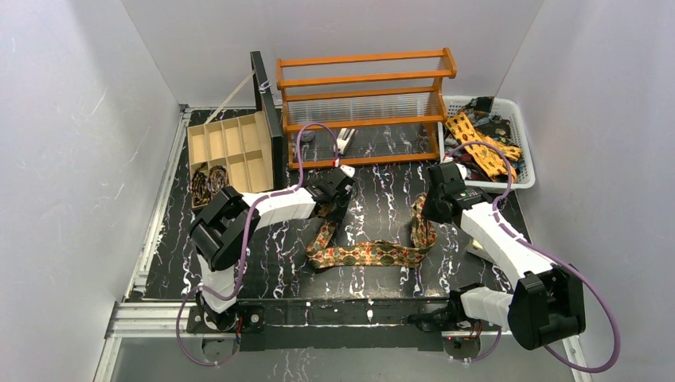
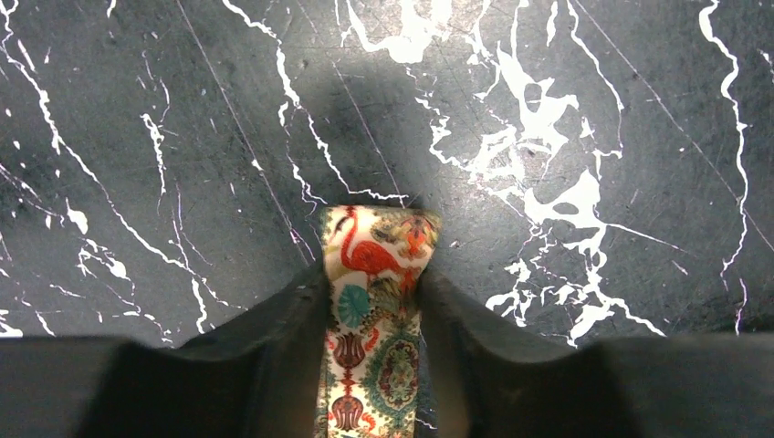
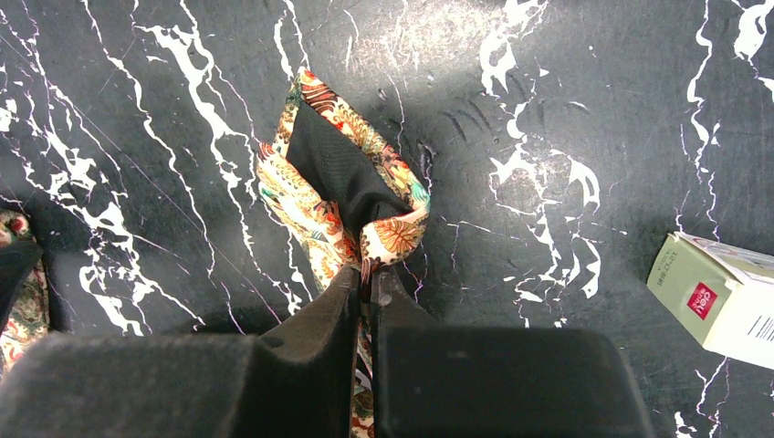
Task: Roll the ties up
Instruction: Flatten out the tie at the center of the board.
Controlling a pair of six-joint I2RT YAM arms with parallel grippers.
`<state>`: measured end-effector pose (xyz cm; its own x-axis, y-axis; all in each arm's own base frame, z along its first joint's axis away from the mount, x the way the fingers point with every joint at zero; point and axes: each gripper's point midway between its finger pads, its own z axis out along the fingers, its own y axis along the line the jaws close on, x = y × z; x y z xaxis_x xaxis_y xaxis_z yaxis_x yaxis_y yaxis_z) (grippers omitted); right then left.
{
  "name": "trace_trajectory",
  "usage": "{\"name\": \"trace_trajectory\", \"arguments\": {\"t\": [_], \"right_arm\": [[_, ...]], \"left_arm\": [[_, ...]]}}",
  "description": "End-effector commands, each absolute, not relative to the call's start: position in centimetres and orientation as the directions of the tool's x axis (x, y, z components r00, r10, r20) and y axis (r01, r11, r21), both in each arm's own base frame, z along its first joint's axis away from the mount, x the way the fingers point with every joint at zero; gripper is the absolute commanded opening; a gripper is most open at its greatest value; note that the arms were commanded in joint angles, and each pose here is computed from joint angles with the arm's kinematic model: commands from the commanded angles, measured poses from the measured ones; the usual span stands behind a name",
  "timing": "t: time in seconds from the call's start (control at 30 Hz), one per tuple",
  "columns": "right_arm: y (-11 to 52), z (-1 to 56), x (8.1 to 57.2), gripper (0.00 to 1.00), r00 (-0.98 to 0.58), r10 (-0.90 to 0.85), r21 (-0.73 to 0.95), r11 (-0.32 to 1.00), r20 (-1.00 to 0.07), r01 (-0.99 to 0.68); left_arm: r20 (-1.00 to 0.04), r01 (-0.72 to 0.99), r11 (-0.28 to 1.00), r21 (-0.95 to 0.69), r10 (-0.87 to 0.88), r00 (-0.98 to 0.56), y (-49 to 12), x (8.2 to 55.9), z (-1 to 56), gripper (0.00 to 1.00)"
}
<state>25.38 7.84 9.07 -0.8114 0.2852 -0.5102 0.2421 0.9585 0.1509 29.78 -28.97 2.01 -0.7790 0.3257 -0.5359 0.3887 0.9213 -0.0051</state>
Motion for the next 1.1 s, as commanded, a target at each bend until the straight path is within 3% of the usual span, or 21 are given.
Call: {"name": "trace_trajectory", "arguments": {"t": [0.0,0.1,0.27,0.4,0.53,0.8,0.93,1.07], "right_arm": [[7.5,9.0,26.0,0.06,-0.797,0.289,0.147,0.957,-0.531,0.249],[7.5,9.0,26.3,0.06,-0.797,0.284,0.143,0.959,-0.533,0.245],[7.0,9.0,27.1,0.05,-0.792,0.296,0.136,0.954,-0.533,0.266],[7.1,10.1,28.0,0.03,-0.768,0.329,0.187,0.944,-0.550,0.271],[8.3,13.9,30.1,0.02,-0.686,0.344,0.297,0.935,-0.641,0.192],[9.3,19.9,32.2,0.01,-0.579,0.404,0.424,0.899,-0.708,0.110],[9.3,18.4,30.5,0.02,-0.564,0.457,0.476,0.871,-0.688,0.124],[7.4,12.3,26.8,0.05,-0.637,0.505,0.411,0.859,-0.582,0.305]], "left_arm": [[-0.518,0.395,0.919,-0.015,0.330,-0.789,-28.8,28.7,2.3,0.30],[-0.555,0.364,0.930,-0.044,0.280,-0.783,-28.6,28.6,3.9,0.12],[-0.659,0.221,0.968,-0.115,0.093,-0.747,-26.1,28.0,7.8,0.00],[-0.732,0.005,0.991,-0.131,-0.093,-0.674,-20.5,26.8,10.6,0.00],[-0.778,-0.226,0.958,-0.176,-0.276,-0.565,-13.5,25.2,13.0,0.00],[-0.737,-0.466,0.860,-0.209,-0.452,-0.504,-6.0,22.8,12.6,0.00],[-0.712,-0.557,0.805,-0.206,-0.514,-0.479,-4.6,21.3,10.8,0.00],[-0.689,-0.608,0.770,-0.195,-0.548,-0.474,-3.7,20.0,8.9,0.00]]}}
